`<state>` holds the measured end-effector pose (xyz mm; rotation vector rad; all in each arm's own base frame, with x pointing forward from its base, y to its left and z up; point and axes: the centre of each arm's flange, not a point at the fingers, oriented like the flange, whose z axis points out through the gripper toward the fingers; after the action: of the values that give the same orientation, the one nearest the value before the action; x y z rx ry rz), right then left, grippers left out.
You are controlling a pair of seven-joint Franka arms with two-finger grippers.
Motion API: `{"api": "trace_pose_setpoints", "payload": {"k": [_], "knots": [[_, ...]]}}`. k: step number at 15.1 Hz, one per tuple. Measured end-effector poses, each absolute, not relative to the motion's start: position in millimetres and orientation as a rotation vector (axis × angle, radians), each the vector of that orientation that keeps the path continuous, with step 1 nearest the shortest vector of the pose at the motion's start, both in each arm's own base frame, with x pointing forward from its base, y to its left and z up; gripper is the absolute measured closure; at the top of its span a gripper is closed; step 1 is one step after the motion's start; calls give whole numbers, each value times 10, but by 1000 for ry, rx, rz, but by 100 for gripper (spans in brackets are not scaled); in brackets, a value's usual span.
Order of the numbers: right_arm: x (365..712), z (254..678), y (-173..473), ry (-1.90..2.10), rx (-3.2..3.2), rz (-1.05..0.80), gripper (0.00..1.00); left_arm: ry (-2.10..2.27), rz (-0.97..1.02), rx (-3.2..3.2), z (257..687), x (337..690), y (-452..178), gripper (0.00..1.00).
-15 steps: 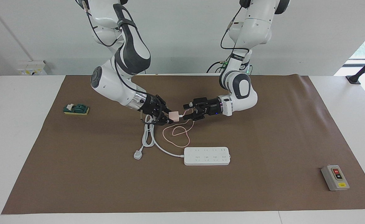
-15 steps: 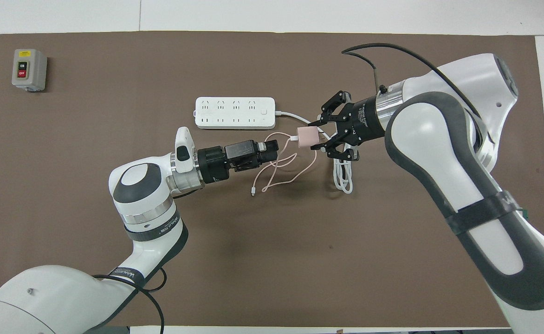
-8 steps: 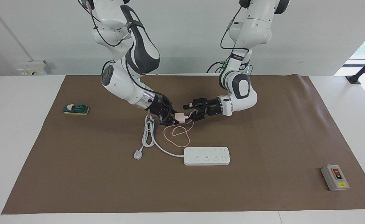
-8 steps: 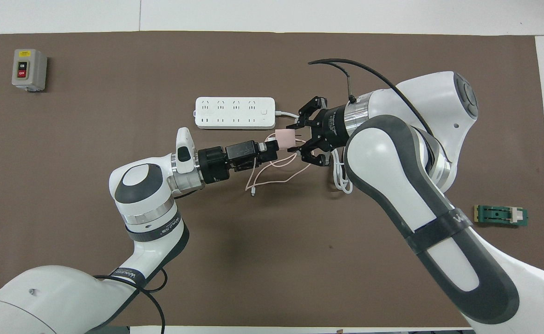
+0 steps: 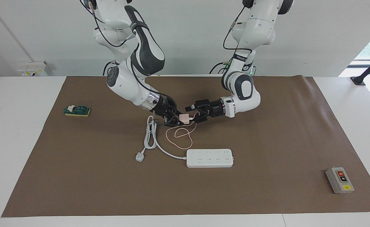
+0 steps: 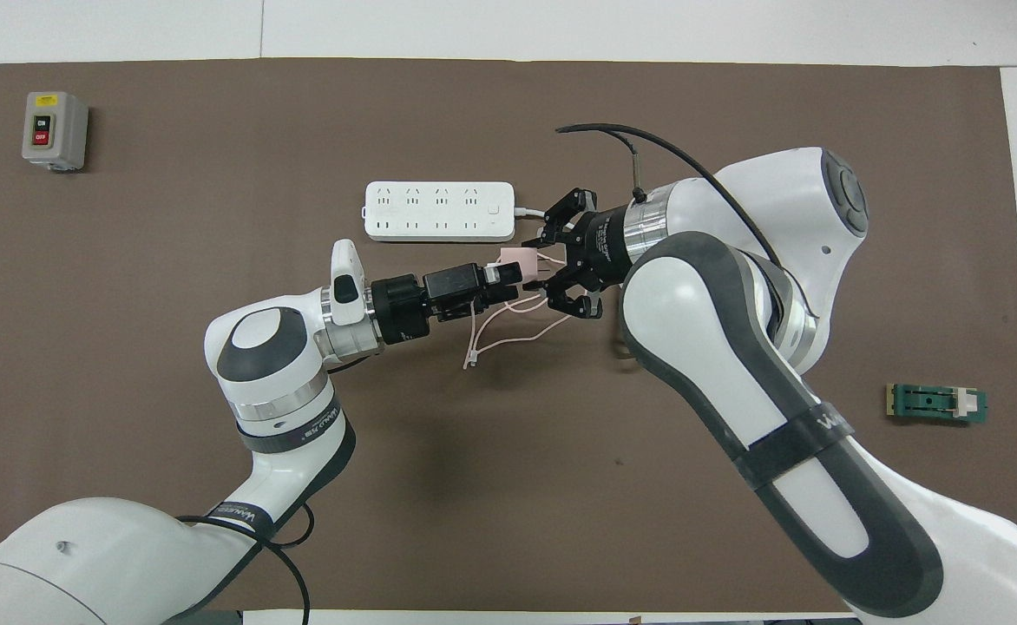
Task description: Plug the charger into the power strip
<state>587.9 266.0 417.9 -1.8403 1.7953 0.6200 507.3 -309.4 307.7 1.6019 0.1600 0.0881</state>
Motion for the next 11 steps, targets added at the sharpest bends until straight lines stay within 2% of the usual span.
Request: {"api": "trace_pose_setpoints", "payload": {"k": [5, 6, 7, 8, 11], "knots": [[5849, 4153, 2715, 1799, -1840, 616, 53, 160, 96, 1612, 3062, 5071, -3095, 0], [5848, 4148, 2713, 1800, -1840, 616, 53, 160, 97, 1614, 3058, 5071, -3094, 6], [5847, 4146, 2712, 1801, -1840, 616, 53, 161, 97, 1614, 3055, 5071, -3093, 6], [5847, 4144, 2712, 1801, -1840, 616, 53, 161, 96, 1614, 3052, 5071, -3094, 11], [5843, 4134, 2710, 1803, -1840, 617, 53, 159, 94, 1616, 3045, 5066, -3099, 46]]}}
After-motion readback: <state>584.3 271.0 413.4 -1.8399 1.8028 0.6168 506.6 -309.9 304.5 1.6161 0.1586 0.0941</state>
